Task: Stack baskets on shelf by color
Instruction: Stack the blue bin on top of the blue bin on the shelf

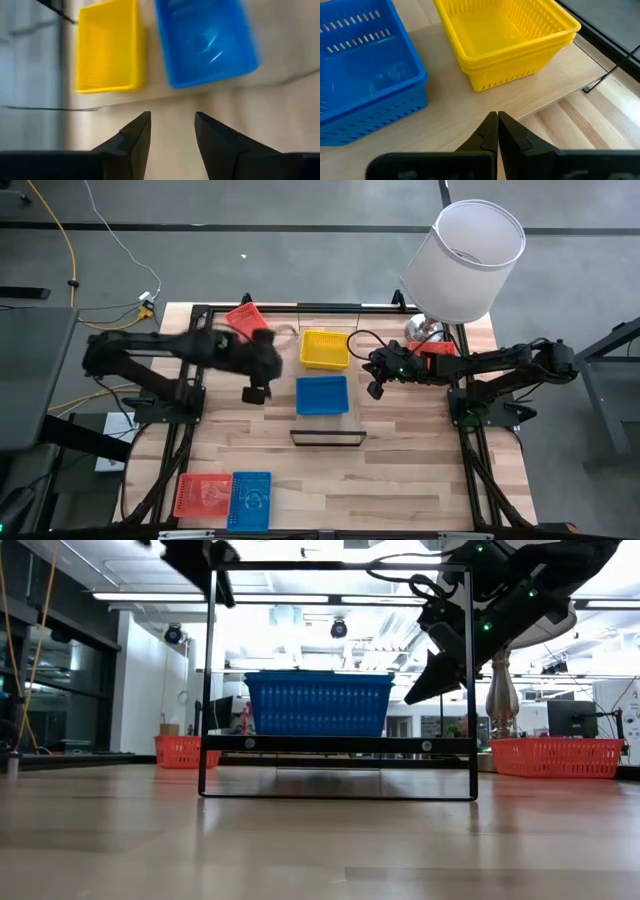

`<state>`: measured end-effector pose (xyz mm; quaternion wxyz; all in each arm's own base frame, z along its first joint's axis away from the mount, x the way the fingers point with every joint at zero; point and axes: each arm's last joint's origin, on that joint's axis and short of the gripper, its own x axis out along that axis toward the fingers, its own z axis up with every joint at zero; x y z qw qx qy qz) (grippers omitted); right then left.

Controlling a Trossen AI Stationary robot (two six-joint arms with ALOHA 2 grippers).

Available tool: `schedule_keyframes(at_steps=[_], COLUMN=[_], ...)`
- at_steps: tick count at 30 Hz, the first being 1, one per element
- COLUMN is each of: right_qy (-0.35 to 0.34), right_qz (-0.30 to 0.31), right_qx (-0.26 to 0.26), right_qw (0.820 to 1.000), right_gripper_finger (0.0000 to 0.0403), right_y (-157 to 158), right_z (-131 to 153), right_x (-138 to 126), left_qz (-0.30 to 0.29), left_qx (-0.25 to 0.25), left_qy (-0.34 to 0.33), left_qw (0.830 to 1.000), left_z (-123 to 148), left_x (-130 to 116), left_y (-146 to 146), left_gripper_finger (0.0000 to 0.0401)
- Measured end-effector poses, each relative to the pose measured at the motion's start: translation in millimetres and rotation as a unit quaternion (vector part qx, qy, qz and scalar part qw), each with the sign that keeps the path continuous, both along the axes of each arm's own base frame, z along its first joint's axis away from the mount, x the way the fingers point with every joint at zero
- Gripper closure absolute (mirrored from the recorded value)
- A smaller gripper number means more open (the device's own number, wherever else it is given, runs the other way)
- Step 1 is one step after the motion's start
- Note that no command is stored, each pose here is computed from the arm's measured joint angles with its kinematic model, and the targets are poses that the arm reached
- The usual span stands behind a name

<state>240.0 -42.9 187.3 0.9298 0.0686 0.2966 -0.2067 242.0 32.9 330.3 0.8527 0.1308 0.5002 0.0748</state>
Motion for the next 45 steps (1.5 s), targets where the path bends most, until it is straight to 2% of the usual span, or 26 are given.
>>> schedule_keyframes(at_steps=[2, 5, 9, 15, 22, 26, 31, 38, 45], right_qy=[0.001, 0.007, 0.013, 0.013, 0.014, 0.015, 0.017, 0.023, 0.025], right_qz=[0.002, 0.002, 0.009, 0.009, 0.008, 0.007, 0.007, 0.009, 0.009], right_qx=[0.001, 0.002, -0.005, -0.005, -0.003, -0.003, -0.003, -0.006, -0.006], right_qw=[1.0, 1.0, 1.0, 1.0, 1.0, 1.0, 1.0, 1.0, 1.0], right_gripper_finger=[0.0403, 0.0403, 0.0403, 0.0403, 0.0403, 0.0403, 0.0403, 0.0403, 0.0403], right_y=[0.1, 0.2, 0.3, 0.3, 0.3, 0.3, 0.4, 0.3, 0.4], right_z=[-0.2, -1.1, -1.5, -1.5, -1.8, -1.9, -2.2, -3.0, -3.4], right_x=[-0.1, -0.8, -1.0, -1.1, -1.3, -1.4, -1.6, -2.2, -2.5], left_qz=[0.011, 0.005, 0.002, -0.019, -0.029, -0.017, -0.006, -0.005, 0.011], left_qx=[-0.072, -0.128, -0.171, -0.233, -0.232, -0.23, -0.231, -0.228, -0.228], left_qy=[-0.049, -0.087, -0.064, -0.009, 0.005, 0.025, 0.046, 0.057, 0.086], left_qw=[0.996, 0.988, 0.983, 0.972, 0.972, 0.973, 0.972, 0.972, 0.97], left_z=[2.4, -7.9, -41.5, -84.4, -108.7, -126.2, -143.3, -147.7, -156.8], left_x=[-13.3, -28.8, -41.6, -47.4, -48.0, -45.5, -36.7, -23.5, -21.2], left_y=[3.6, -3.5, -29.3, -88.5, -156.4, -176.3, -187.2, -197.4, -198.9], left_gripper_finger=[0.0259, 0.0259, 0.0259, 0.0259, 0.0259, 0.0259, 0.0259, 0.0259, 0.0259])
